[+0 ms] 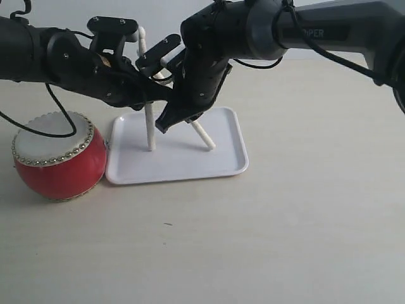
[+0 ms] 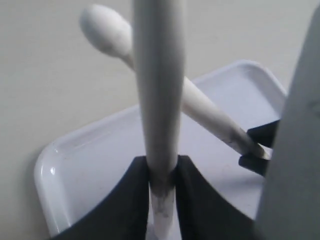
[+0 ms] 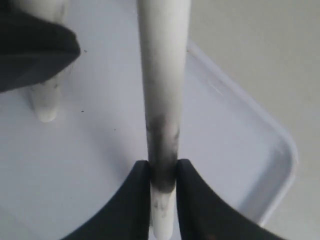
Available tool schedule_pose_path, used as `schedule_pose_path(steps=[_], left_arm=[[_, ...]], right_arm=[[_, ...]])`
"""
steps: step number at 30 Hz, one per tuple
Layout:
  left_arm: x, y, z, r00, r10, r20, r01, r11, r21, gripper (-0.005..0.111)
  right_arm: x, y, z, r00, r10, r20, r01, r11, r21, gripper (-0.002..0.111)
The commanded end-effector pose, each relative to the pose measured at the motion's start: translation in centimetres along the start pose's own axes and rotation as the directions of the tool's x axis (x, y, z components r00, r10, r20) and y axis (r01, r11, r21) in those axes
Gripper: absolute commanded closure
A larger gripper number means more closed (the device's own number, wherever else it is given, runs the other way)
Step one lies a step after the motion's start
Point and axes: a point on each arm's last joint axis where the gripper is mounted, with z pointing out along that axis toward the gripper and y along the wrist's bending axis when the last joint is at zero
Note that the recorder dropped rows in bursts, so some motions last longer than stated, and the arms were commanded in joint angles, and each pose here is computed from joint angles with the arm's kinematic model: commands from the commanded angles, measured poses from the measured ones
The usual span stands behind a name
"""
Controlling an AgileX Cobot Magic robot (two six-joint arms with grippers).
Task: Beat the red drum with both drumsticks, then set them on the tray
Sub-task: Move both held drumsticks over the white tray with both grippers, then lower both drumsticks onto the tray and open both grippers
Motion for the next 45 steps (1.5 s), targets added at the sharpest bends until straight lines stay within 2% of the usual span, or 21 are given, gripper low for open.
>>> schedule_pose_path(steps=[1, 9, 22, 24, 26, 28, 29, 31, 33, 34, 36, 38, 45], left_arm=[[1.2, -0.1, 1.9, 0.99, 0.074, -0.122, -0.072, 0.997, 0.019, 0.107], [3.0, 0.0, 4.6, 0.958, 0.107, -0.266, -0.098, 0.994, 0.047, 0.107], [4.7, 0.1, 6.3, 0.941, 0.105, -0.323, -0.092, 0.994, 0.055, 0.107], [4.8, 0.1, 6.4, 0.941, 0.1, -0.324, -0.087, 0.995, 0.055, 0.107], [4.7, 0.1, 6.4, 0.942, 0.095, -0.322, -0.082, 0.995, 0.054, 0.107], [4.7, 0.1, 6.4, 0.942, 0.093, -0.322, -0.08, 0.995, 0.053, 0.107], [4.8, 0.1, 6.4, 0.942, 0.093, -0.324, -0.08, 0.995, 0.054, 0.106], [4.8, 0.1, 6.3, 0.94, 0.093, -0.327, -0.079, 0.995, 0.055, 0.099], [4.8, 0.1, 6.3, 0.939, 0.093, -0.33, -0.079, 0.995, 0.055, 0.079], [4.8, 0.1, 6.3, 0.939, 0.093, -0.33, -0.079, 0.995, 0.055, 0.064], [4.8, 0.1, 6.3, 0.94, 0.093, -0.328, -0.079, 0.995, 0.055, 0.044], [4.6, 0.1, 6.1, 0.942, 0.094, -0.322, -0.08, 0.995, 0.055, 0.036], [2.9, -0.3, 3.9, 0.953, 0.095, -0.287, -0.08, 0.995, 0.063, 0.035]], right_arm=[[-0.1, 0.2, 1.3, 0.999, -0.019, 0.03, 0.019, 1.0, -0.001, 0.108], [1.0, 0.1, 4.0, 0.999, -0.029, -0.025, 0.029, 1.0, 0.001, 0.108], [2.2, 0.6, 6.5, 0.995, -0.043, -0.085, 0.043, 0.999, -0.009, 0.108], [2.3, 0.6, 6.5, 0.995, -0.043, -0.089, 0.043, 0.999, -0.009, 0.104], [2.5, 0.6, 6.5, 0.993, -0.043, -0.113, 0.042, 0.999, -0.012, 0.091], [2.7, 0.6, 6.4, 0.989, -0.044, -0.142, 0.042, 0.999, -0.015, 0.071], [2.8, 0.6, 6.4, 0.988, -0.042, -0.149, 0.04, 0.999, -0.016, 0.067], [2.9, 0.6, 6.4, 0.986, -0.042, -0.161, 0.04, 0.999, -0.017, 0.061], [3.0, 0.6, 6.3, 0.984, -0.04, -0.172, 0.037, 0.999, -0.017, 0.059], [3.0, 0.6, 6.2, 0.984, -0.038, -0.173, 0.035, 0.999, -0.017, 0.059], [2.8, 0.5, 5.6, 0.984, -0.036, -0.172, 0.034, 0.999, -0.015, 0.059], [2.4, 0.3, 4.5, 0.986, -0.033, -0.162, 0.031, 0.999, -0.01, 0.059], [1.6, -0.4, 1.0, 0.988, -0.022, -0.153, 0.022, 1.0, 0.002, 0.06]])
